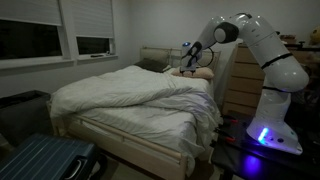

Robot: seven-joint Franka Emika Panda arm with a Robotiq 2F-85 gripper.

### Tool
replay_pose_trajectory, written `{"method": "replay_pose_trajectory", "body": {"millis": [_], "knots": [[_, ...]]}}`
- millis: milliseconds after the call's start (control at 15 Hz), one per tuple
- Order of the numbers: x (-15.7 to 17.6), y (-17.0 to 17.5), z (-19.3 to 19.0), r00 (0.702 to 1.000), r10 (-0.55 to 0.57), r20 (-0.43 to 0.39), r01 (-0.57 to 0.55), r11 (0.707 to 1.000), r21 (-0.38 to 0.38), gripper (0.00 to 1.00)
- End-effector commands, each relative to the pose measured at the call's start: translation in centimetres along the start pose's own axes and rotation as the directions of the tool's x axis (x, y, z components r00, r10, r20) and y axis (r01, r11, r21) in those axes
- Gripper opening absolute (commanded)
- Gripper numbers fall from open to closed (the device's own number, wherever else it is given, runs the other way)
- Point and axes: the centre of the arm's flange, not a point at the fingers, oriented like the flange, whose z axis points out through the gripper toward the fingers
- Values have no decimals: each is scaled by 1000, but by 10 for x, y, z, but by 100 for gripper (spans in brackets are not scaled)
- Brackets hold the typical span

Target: Uncover the beddings on the bottom right corner of the bed

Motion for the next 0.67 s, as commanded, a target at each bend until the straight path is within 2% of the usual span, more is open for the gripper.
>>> {"method": "replay_pose_trajectory", "body": {"millis": [0,200,333,533,600], "knots": [[-68,-19,-31,981,-132,142,128,991,37,100],[-131,-45,-43,936,-243,254,236,970,56,100],[-169,-53,-46,891,-298,342,291,954,73,100],[-222,-55,-46,818,-350,456,358,931,71,100],[-238,-50,-46,805,-346,483,365,929,57,100]]}}
